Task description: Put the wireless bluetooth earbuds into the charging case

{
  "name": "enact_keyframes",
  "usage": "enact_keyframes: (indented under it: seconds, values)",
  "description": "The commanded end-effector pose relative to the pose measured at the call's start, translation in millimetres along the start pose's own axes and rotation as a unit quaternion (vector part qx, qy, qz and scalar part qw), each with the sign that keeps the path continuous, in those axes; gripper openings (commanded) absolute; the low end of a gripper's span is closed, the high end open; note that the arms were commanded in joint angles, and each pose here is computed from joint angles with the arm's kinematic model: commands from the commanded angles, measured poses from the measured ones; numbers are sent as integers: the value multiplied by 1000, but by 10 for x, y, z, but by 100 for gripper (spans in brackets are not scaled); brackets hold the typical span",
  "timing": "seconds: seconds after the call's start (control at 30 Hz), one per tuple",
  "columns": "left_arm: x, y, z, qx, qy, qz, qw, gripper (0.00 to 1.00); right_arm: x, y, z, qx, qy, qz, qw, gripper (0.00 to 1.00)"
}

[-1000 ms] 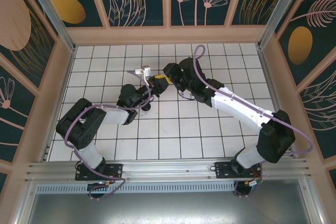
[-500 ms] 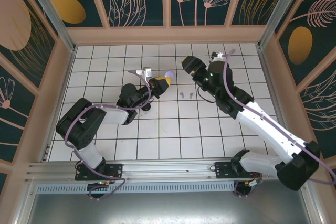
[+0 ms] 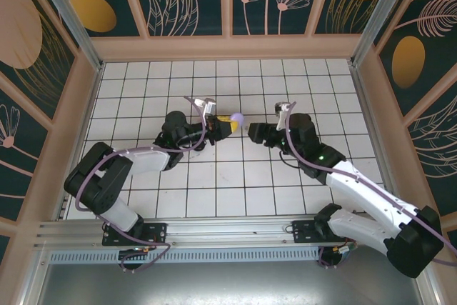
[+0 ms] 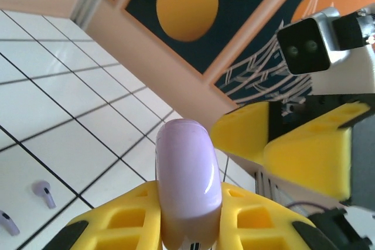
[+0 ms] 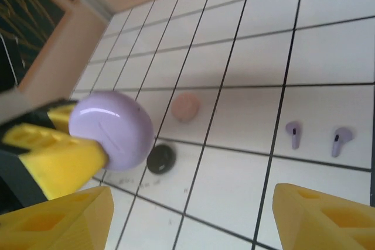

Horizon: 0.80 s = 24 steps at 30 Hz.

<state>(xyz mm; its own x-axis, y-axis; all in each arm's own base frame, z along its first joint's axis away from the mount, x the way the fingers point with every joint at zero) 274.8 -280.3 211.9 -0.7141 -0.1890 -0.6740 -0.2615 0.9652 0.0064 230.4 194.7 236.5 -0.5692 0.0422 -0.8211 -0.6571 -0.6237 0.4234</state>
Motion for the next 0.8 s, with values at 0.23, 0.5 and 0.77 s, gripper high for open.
enact_keyframes:
  seconds: [0.23, 0.5, 0.77]
  values:
    - [119, 31, -125, 29, -16, 67, 997, 0, -33, -72, 262, -108, 80, -5, 991, 72]
    - [85, 28, -188, 41, -19, 70, 997, 0, -94, -192, 200, -85, 81, -3, 993, 69]
    - [56, 52, -302, 60, -25, 74, 995, 0, -108, -341, -127, -57, 35, -11, 998, 64]
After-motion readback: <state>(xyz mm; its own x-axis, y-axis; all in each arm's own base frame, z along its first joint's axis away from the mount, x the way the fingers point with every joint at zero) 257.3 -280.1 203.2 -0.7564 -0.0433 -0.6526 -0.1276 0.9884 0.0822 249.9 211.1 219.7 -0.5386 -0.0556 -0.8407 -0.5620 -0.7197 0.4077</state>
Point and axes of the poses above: each hand's point on the last joint's axis, 136 mm out from that joint toward the fingers, its own y axis back along the fingers, its own z axis along the line the jaws close on, x = y × z, the point moved 5 cm from there along y, back along the fingers, and after that the axes turned 10 degrees about y, right-handed, at the moved point
